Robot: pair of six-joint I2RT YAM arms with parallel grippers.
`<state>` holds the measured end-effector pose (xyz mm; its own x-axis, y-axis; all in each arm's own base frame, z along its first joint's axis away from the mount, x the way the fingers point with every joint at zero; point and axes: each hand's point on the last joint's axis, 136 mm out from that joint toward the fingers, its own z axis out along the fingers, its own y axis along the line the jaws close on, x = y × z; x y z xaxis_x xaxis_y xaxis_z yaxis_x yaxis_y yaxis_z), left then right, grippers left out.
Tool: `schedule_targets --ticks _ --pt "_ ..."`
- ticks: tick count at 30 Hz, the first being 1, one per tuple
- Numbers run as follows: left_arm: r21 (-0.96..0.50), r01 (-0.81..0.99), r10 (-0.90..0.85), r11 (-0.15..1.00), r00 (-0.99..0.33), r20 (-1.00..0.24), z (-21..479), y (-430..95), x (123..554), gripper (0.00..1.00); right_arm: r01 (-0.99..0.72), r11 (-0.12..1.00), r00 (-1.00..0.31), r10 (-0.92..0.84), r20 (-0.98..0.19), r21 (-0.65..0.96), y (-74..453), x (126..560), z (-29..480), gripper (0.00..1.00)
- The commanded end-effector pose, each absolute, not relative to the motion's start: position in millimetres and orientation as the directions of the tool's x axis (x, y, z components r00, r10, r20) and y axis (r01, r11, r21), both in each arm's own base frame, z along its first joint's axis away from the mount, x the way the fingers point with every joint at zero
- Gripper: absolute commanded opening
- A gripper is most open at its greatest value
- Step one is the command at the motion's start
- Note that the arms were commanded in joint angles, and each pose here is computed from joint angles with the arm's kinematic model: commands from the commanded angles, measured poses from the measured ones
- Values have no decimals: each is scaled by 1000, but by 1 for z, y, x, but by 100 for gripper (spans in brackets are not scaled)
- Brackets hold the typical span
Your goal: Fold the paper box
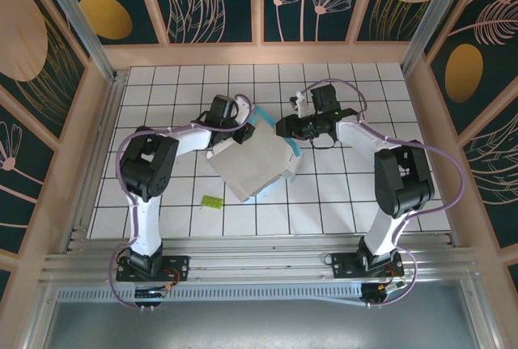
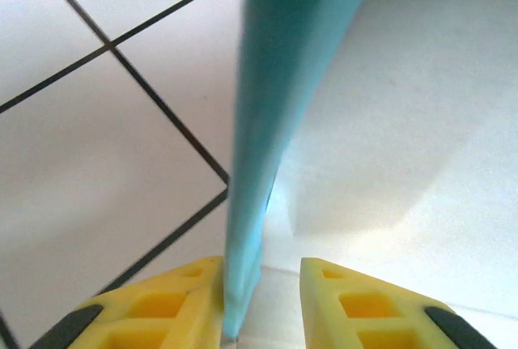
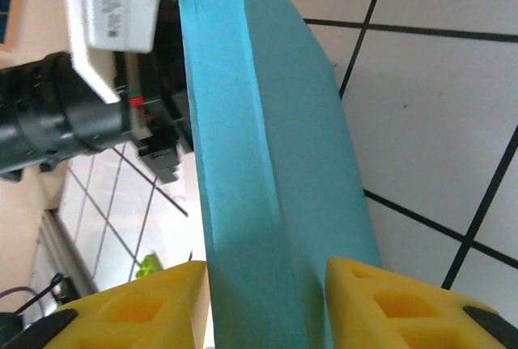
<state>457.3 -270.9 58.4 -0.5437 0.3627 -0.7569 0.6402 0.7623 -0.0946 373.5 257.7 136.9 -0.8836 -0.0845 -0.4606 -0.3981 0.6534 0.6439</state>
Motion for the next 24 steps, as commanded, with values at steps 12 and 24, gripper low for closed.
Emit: schedule_targets --ticks 12,24 --pt "-425 204 -275 882 -510 -815 201 -218 471 42 -657 685 -635 -276 -722 316 280 367 182 42" --pt "-736 186 -293 652 -832 -470 152 -250 479 50 -763 630 -524 -475 -707 143 306 350 167 60"
